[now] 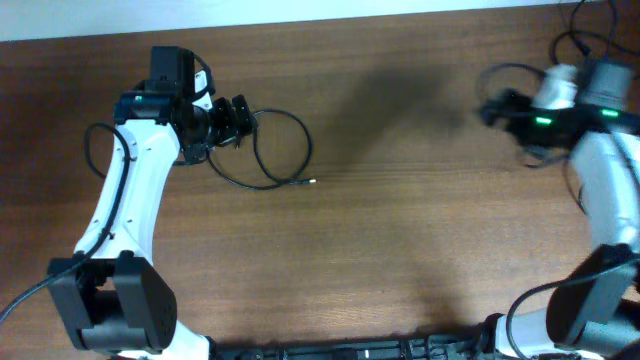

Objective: Untangle cables

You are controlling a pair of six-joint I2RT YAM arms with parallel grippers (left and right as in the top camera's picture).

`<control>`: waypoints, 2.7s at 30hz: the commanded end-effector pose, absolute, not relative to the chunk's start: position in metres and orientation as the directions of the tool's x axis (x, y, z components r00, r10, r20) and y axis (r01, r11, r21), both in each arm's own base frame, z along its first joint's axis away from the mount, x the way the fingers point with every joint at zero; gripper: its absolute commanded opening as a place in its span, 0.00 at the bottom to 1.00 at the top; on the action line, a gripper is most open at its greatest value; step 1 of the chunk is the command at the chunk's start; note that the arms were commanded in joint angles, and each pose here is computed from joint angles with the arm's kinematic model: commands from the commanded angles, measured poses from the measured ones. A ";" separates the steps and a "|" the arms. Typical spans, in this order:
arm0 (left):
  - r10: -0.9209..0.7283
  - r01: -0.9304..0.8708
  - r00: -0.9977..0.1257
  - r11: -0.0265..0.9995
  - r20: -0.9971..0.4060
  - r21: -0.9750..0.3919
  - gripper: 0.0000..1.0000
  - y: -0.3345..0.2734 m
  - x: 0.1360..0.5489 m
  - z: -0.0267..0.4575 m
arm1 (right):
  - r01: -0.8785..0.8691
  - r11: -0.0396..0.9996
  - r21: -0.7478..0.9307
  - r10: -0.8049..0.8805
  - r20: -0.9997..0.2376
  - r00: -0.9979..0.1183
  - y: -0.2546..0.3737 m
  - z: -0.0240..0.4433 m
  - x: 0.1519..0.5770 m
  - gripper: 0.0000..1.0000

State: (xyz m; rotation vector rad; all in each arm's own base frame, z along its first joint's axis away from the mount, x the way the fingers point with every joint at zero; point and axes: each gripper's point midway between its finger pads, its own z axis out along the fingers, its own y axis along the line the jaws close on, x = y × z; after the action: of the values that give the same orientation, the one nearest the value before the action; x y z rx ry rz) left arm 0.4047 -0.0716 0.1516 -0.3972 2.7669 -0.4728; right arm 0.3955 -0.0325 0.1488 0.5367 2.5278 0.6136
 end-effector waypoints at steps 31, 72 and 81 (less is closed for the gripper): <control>-0.681 -0.580 -0.709 0.711 -0.182 -0.399 0.99 0.064 0.375 0.188 | -0.727 0.619 -0.298 -0.773 -0.395 -0.497 0.269 0.031 0.402 0.04; -0.680 -0.579 -0.710 0.711 -0.182 -0.399 0.99 0.064 0.375 0.188 | 0.305 0.952 -0.033 0.223 -0.606 -0.764 -0.156 0.037 0.534 0.89; -0.680 -0.579 -0.710 0.711 -0.182 -0.399 0.99 0.064 0.375 0.188 | 0.111 0.983 0.145 0.182 -0.700 -0.690 -0.068 0.287 0.420 0.99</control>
State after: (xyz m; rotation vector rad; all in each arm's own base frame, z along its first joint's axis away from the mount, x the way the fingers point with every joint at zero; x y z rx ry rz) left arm 0.3730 0.0634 0.1727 -0.9965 2.6472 -0.4381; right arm 0.4565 -0.0936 0.2059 0.2805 2.4716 0.0220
